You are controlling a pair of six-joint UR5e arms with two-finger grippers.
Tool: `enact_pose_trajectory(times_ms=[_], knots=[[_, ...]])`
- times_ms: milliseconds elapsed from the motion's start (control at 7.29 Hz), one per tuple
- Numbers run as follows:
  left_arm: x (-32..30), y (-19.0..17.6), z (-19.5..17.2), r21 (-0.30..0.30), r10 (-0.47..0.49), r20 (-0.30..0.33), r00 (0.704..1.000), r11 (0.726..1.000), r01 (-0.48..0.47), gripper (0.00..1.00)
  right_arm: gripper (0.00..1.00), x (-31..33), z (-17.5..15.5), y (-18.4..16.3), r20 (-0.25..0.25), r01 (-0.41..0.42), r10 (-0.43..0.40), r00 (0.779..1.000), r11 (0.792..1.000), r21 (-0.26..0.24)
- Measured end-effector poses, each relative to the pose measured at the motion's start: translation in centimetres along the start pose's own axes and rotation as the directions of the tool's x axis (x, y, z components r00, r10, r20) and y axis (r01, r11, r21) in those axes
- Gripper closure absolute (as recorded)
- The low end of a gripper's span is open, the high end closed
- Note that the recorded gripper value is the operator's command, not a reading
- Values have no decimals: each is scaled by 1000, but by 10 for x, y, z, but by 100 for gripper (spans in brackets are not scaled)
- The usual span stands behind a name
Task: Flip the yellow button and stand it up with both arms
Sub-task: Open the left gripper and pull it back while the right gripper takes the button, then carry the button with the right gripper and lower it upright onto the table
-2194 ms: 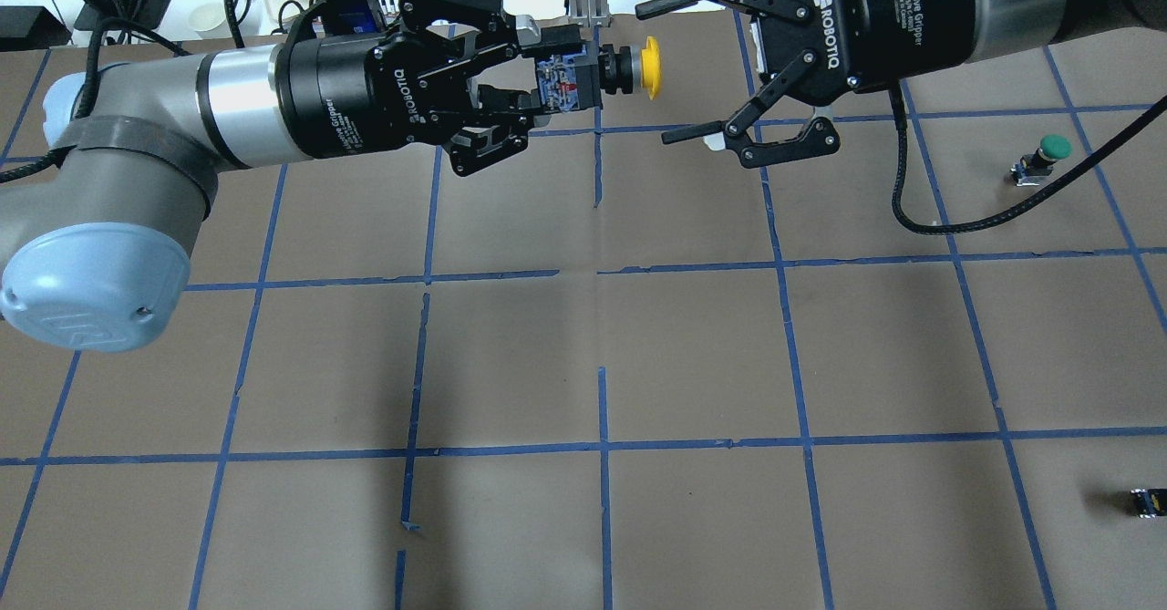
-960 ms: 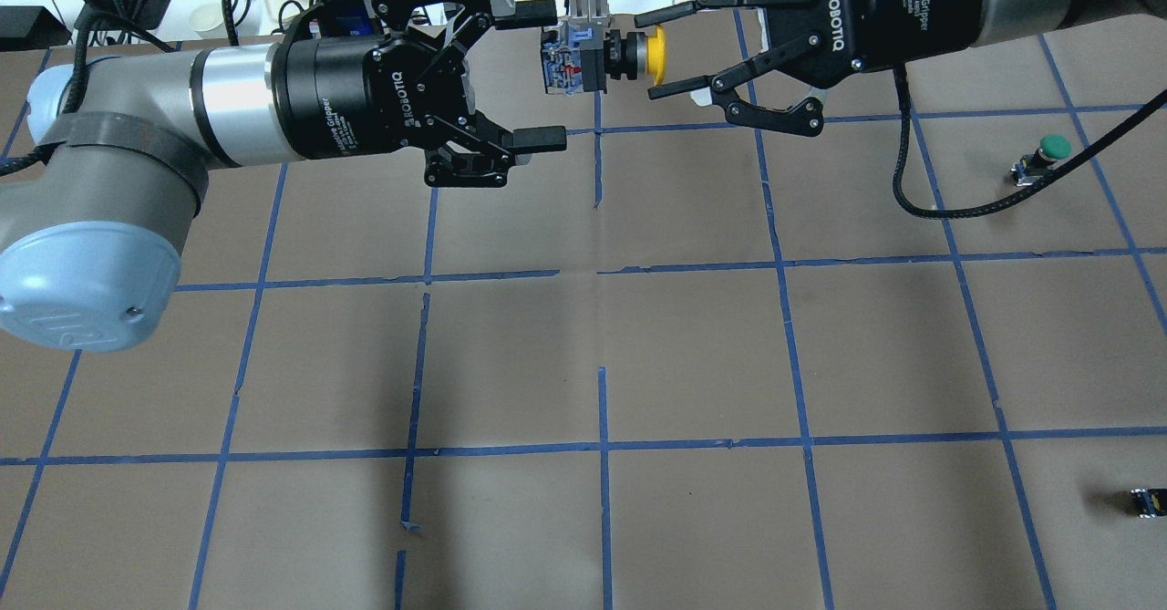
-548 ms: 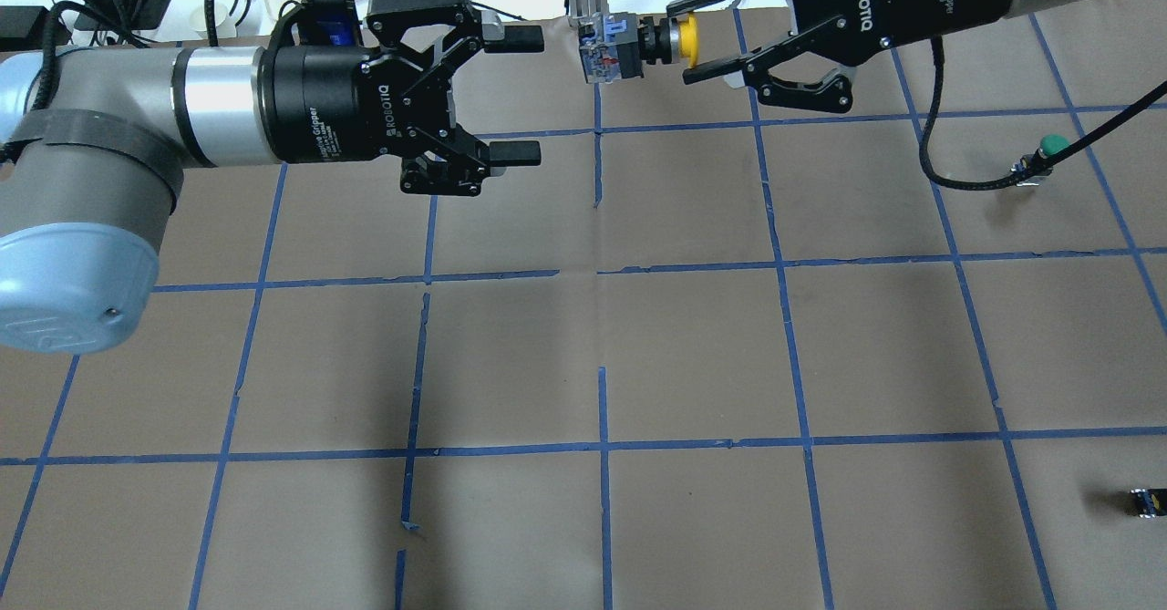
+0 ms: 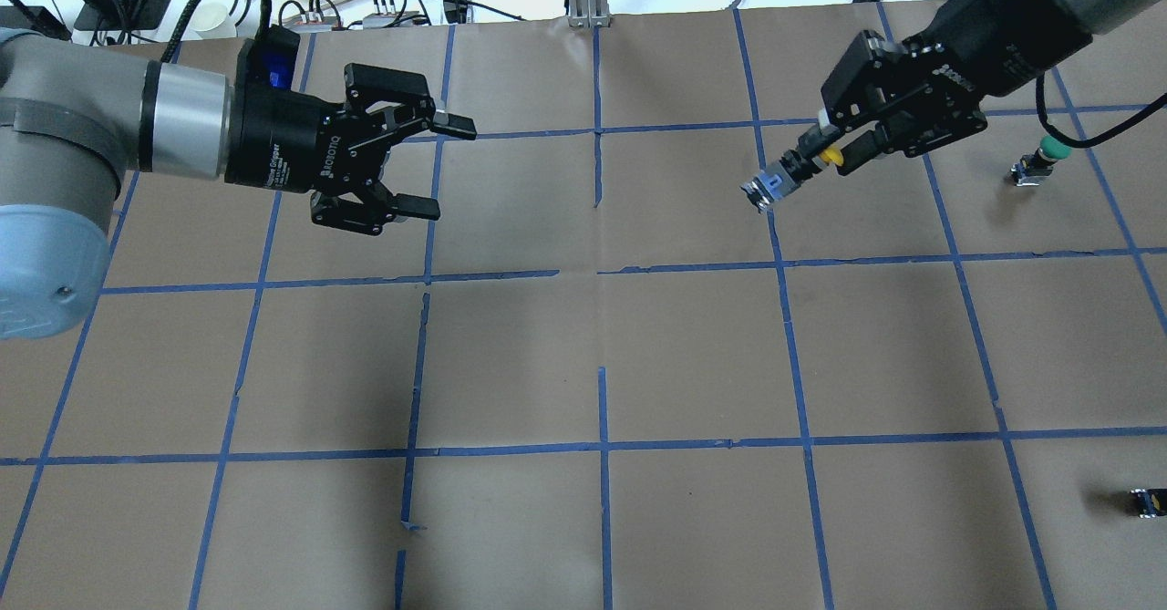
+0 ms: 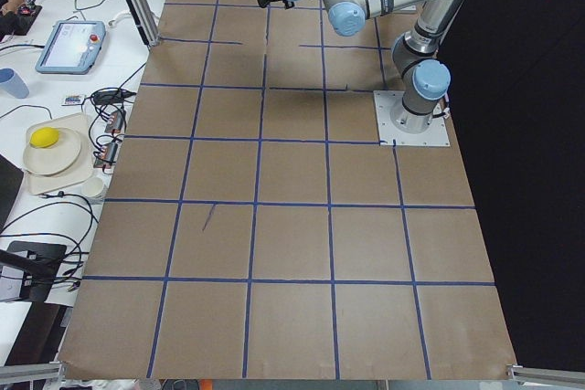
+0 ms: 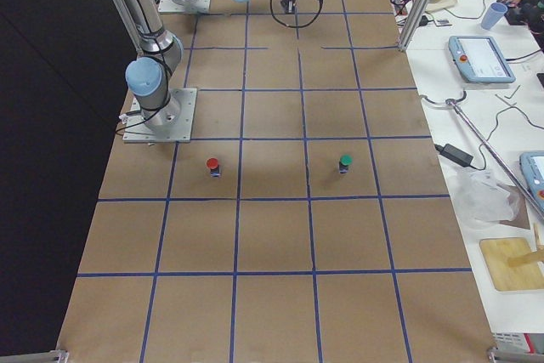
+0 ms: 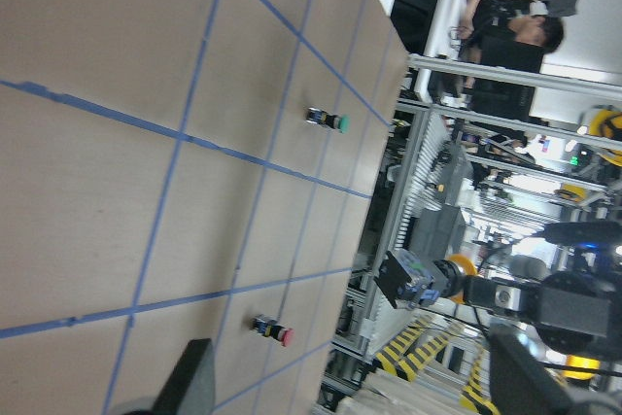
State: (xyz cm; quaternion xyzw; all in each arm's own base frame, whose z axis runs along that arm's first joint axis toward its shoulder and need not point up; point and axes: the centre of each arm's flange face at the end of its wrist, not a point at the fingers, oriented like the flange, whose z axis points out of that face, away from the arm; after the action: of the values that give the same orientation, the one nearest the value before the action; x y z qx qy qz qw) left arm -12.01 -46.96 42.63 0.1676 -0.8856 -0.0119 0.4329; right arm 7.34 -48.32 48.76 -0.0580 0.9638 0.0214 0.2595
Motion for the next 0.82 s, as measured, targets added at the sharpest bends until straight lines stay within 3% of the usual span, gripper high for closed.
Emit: enact_pose_trajectory(times_ms=[137,274,411,685,823], knots=[[2,-10,-9,31,21,114,993,999,-25,0,77,14,7,5,-86,168,-172,981,984,-58],[7,-19,-17,54,38,209,977,997,-50,0,78,28,15,8,-151,308,-324,934,944,-118],[8,-24,-19,66,55,333,941,994,-82,0,78,50,18,11,-209,440,-473,856,878,-187],[8,-19,-23,73,90,610,788,983,-168,0,78,122,11,18,-247,641,-700,670,713,-284],[9,-14,-22,64,103,699,708,977,-204,0,78,162,8,25,-250,733,-800,545,599,-321]])
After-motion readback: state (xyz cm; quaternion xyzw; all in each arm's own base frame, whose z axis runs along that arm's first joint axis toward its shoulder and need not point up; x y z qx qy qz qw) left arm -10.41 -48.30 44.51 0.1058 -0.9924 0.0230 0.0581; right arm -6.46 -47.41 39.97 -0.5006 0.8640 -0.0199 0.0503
